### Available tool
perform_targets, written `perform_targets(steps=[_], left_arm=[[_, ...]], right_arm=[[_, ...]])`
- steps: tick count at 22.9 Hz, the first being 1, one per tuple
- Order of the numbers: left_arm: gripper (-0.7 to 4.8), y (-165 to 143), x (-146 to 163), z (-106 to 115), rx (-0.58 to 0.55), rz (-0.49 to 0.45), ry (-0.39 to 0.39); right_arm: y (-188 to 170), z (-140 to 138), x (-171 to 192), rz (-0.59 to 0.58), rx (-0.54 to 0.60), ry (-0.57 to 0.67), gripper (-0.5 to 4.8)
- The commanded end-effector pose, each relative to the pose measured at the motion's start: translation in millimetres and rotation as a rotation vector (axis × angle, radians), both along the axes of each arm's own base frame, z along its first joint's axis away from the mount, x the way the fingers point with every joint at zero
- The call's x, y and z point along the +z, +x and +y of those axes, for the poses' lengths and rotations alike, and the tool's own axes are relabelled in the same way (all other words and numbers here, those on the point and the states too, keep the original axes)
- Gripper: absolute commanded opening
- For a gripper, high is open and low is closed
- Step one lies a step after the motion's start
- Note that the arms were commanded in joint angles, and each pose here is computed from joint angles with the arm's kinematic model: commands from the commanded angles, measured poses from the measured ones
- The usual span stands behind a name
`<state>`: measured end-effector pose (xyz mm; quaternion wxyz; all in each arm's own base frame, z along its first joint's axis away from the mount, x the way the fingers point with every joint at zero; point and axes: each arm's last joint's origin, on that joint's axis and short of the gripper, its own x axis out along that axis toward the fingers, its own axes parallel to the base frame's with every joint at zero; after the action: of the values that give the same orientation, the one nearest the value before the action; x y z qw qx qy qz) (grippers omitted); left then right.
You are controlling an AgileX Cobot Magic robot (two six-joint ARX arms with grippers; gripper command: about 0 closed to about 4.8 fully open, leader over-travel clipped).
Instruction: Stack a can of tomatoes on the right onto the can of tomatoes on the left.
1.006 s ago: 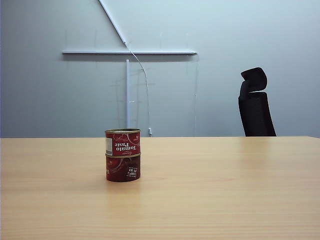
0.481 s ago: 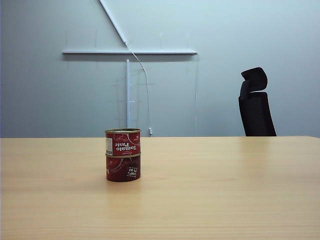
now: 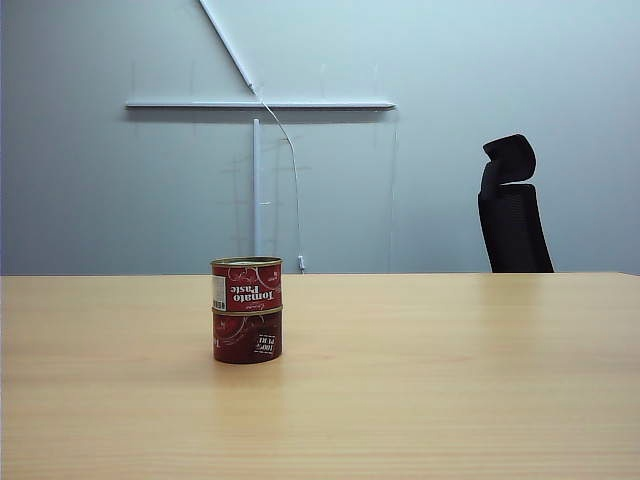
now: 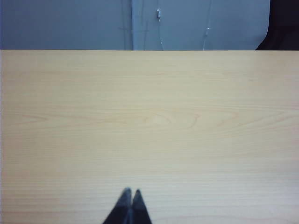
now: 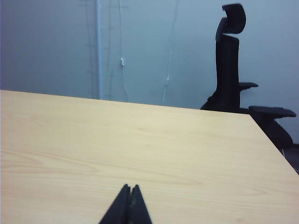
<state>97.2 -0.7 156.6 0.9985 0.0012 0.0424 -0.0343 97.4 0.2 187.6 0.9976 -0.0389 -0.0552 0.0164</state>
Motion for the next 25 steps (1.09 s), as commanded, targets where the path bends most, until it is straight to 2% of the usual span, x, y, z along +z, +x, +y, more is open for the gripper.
perform_targets(steps=[1, 7, 12, 25], left_arm=[[-0.04, 0.0, 2.4, -0.1, -0.003, -0.015, 0.0], [-0.04, 0.0, 2.4, -0.1, -0.003, -0.015, 0.0], [-0.04, 0.0, 2.4, -0.1, -0.003, -0.014, 0.0], [-0.04, 0.0, 2.4, -0.1, -0.003, -0.015, 0.0]], right_arm=[[-1.8, 0.1, -4.7, -0.09, 0.001, 0.043, -0.08], [-1.3, 0.4, -6.9, -0.065, -0.007, 0.085, -0.09], [-0.3, 0.9, -14.1, 0.01, -0.02, 0.087, -0.09], [-0.3, 0.9, -14.7, 0.016, -0.021, 0.087, -0.08]])
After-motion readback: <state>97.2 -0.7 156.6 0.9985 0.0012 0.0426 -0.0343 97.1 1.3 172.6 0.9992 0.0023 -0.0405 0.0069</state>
